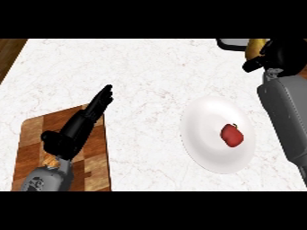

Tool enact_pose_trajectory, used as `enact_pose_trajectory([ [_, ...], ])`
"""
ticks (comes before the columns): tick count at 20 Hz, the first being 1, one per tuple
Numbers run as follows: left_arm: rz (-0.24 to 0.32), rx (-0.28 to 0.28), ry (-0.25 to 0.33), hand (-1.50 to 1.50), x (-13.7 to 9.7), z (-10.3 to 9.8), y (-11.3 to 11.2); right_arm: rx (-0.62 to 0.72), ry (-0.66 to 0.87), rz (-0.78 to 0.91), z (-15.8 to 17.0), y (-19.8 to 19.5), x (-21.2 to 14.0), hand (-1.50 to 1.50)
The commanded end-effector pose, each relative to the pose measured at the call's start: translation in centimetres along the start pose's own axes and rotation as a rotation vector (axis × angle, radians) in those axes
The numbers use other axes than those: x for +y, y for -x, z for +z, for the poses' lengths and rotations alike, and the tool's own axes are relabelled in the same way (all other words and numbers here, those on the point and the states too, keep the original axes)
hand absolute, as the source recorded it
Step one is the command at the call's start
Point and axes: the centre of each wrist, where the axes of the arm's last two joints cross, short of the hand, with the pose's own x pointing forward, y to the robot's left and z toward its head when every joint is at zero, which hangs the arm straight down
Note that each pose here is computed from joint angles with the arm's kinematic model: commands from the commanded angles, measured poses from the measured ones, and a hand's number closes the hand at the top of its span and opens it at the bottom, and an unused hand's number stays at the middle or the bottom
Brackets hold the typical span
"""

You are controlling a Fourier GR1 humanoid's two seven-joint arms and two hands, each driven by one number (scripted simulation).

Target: Pick the pear from the plate and place it in the bowl

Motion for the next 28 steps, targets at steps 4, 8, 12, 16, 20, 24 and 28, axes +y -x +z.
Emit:
enact_pose_trajectory([
  [4,-0.001,0.015,-0.009,0.0,-1.6,-0.5,-1.0,0.074,0.125,-0.185,-3.2,0.2,-3.8,1.5],
  [8,-0.004,0.004,-0.012,0.0,-0.6,0.7,-0.6,0.136,0.133,-0.052,-4.4,2.5,-1.5,1.5],
  [12,-0.015,-0.009,0.001,0.0,0.5,0.6,-1.6,0.17,0.196,0.03,-7.5,8.0,-1.7,1.5],
  [16,-0.004,0.001,0.0,0.0,-1.3,0.4,-0.3,0.187,0.306,0.094,-8.7,10.0,-2.0,1.5],
  [20,-0.012,-0.007,-0.011,0.0,0.1,0.2,-0.2,0.223,0.241,0.119,-11.0,15.2,-2.2,1.5],
  [24,-0.003,-0.004,0.002,0.0,-1.4,-0.2,-0.3,0.336,-0.059,0.038,-11.5,16.7,-1.6,1.5],
  [28,-0.004,-0.009,-0.004,0.0,0.6,-0.3,-1.6,0.36,-0.165,-0.111,-11.1,18.0,0.1,-1.5],
])
